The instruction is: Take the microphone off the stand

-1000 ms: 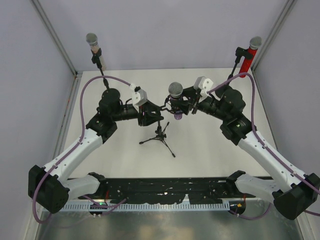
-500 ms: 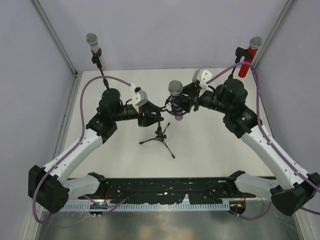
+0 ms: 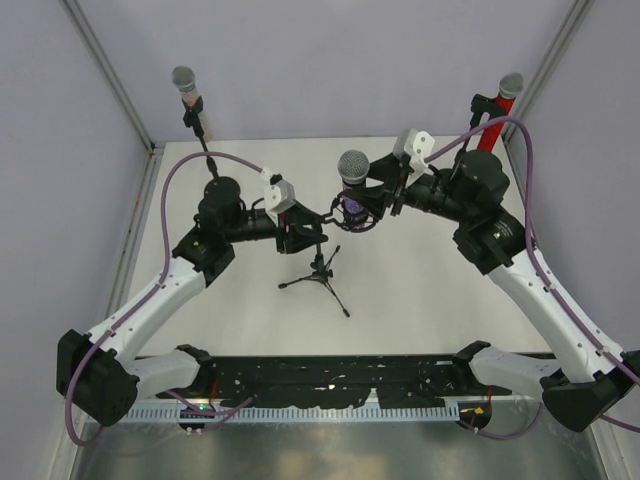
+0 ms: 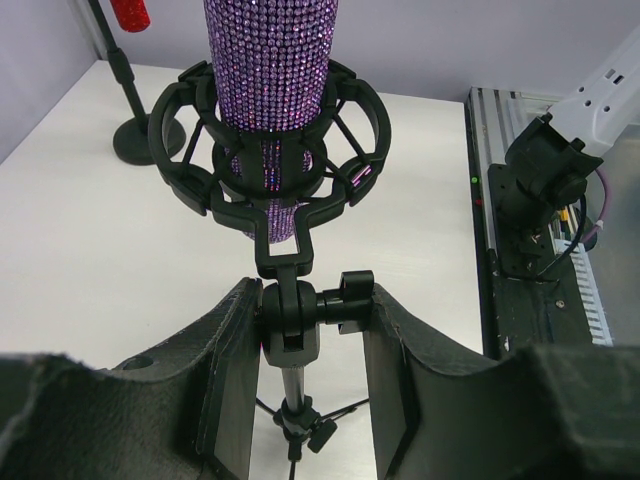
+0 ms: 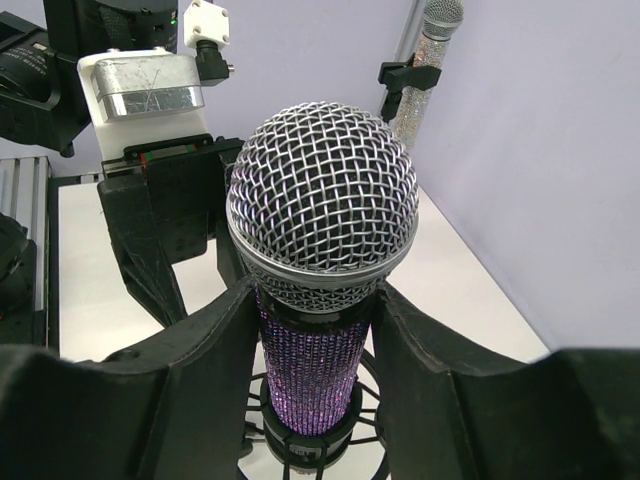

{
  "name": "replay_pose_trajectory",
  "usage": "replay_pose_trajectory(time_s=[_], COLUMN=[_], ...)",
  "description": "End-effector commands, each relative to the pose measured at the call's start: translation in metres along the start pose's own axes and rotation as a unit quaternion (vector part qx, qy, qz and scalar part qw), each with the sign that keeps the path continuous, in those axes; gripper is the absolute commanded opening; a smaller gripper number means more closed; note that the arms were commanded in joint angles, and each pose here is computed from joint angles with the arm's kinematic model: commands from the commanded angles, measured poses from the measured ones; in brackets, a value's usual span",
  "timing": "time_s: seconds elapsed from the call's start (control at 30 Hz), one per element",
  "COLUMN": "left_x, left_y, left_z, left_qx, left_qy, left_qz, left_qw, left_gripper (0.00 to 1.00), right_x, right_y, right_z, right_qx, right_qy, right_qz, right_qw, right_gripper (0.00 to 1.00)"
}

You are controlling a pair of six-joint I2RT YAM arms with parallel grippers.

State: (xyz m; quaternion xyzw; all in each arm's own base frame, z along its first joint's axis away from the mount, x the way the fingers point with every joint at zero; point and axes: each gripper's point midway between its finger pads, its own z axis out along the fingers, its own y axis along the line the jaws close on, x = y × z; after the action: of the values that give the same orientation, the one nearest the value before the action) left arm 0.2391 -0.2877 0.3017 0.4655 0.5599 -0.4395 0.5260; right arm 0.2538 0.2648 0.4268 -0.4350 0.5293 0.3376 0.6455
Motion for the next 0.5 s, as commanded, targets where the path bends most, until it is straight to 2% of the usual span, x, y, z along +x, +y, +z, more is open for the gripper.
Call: replay_pose_trajectory(time_s=[0.0,0.3,0.47], left_x=[0.034,0.034,0.033], left_y=[0.006,0.006,0.005], left_z=[-0.003,-0.003,-0.004], left_qx=[-0.019,-0.019,-0.019], left_qy=[0.042,0.042,0.040], left_qz=[-0.049,-0.048,-0.046], left_qw=[0.998,0.998,0.998], left_gripper=[0.31,0.31,0.31], right_x=[-0.026,-0.022,-0.011], right_y=[0.005,0.007,0.006], right_z=[-0.002,-0.004,-0.008], right_qx=[-0.009,-0.007,0.005], right_qy=[-0.046,-0.051,-0.049], right_qz=[-0.028,-0.034,-0.041], right_qw=[0.999,0.998,0.998], right_gripper=[0.54,0.78,0.84])
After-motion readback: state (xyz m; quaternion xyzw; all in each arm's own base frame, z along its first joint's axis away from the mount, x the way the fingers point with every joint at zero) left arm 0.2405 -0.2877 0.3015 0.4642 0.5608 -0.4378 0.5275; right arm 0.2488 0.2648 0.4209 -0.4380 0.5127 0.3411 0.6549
